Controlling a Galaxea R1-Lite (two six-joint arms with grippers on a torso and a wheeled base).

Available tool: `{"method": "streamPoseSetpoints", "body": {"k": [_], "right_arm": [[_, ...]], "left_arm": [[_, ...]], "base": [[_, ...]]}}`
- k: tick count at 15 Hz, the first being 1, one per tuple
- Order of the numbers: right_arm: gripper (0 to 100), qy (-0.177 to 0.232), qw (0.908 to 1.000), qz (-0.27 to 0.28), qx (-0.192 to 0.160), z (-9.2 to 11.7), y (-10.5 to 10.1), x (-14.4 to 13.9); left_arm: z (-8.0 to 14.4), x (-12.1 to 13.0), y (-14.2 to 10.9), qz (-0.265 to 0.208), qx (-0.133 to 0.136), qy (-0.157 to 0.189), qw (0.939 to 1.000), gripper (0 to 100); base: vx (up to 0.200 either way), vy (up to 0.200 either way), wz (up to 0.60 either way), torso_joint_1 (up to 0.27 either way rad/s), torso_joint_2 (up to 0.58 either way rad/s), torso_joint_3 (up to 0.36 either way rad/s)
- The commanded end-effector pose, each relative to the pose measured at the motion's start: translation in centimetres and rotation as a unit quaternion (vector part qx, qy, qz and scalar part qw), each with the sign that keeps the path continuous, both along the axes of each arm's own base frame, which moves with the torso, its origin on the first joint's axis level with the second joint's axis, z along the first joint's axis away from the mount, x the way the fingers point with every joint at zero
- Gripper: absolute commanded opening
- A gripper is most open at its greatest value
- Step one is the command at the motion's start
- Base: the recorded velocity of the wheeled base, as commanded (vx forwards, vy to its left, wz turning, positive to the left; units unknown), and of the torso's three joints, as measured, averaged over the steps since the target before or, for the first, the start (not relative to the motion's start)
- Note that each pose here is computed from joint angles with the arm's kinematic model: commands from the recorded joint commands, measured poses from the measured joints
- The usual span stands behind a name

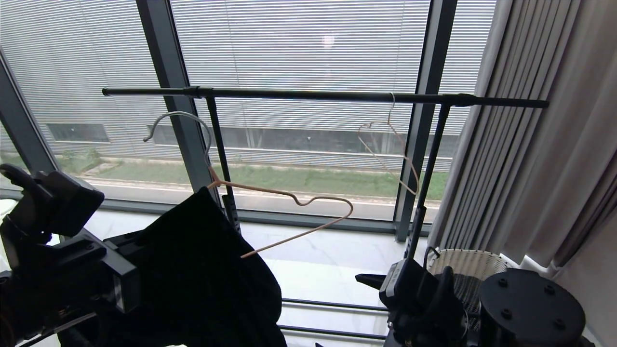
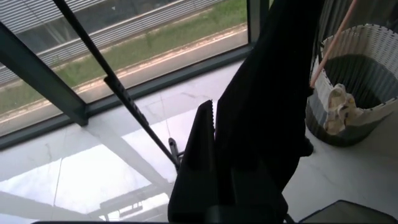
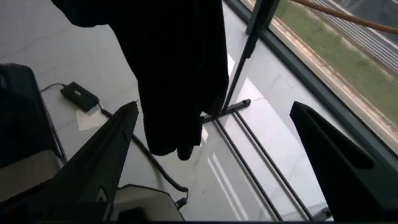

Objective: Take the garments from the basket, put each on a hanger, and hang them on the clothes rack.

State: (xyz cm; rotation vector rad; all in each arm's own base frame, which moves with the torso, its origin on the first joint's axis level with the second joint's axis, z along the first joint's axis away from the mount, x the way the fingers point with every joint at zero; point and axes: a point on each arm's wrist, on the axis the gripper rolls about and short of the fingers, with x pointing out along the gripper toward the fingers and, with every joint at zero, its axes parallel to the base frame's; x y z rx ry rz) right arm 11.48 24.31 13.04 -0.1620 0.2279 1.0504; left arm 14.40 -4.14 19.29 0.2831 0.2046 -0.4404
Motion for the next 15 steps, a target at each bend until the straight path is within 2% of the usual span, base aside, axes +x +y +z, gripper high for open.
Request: {"method": "streamPoseSetpoints", "body": {"k": [1, 2, 3, 5, 8, 15], "right_arm": [[100, 0.018, 0.9995, -0.027, -0.007, -1.2, 1.9, 1.4], [100, 0.037, 0.9963, -0.075, 0.021, -1.7, 5.0, 3.0], [100, 0.04, 0.9947, -0.09, 0.029, -2.0, 6.3, 3.8], [100, 0.041, 0.9921, -0.117, 0.017, -3.7, 7.6, 5.6], [100, 0.036, 0.9876, -0.152, 0.016, -4.6, 8.1, 7.6], [100, 0.03, 0.9863, -0.162, -0.001, -5.3, 8.0, 7.5]], "left_arm": [[0.0, 0.7, -0.2, 0.0, 0.001, 0.001, 1.0, 0], [0.7, 2.0, -0.6, -0.001, -0.003, -0.016, 0.9999, 0], [1.1, 2.3, -0.8, -0.007, -0.004, -0.022, 0.9997, 0], [1.1, 2.3, -1.5, -0.026, -0.002, -0.023, 0.9994, 0], [0.9, 2.4, -2.3, -0.044, 0.0, -0.017, 0.9989, 0], [1.1, 2.7, -2.4, -0.044, 0.0, -0.018, 0.9988, 0]], "base": [[0.0, 0.0, 0.0, 0.0, 0.0, 0.0], [0.0, 0.0, 0.0, 0.0, 0.0, 0.0], [0.0, 0.0, 0.0, 0.0, 0.0, 0.0], [0.0, 0.0, 0.0, 0.0, 0.0, 0.0], [0.0, 0.0, 0.0, 0.0, 0.0, 0.0], [0.0, 0.0, 0.0, 0.0, 0.0, 0.0]]}}
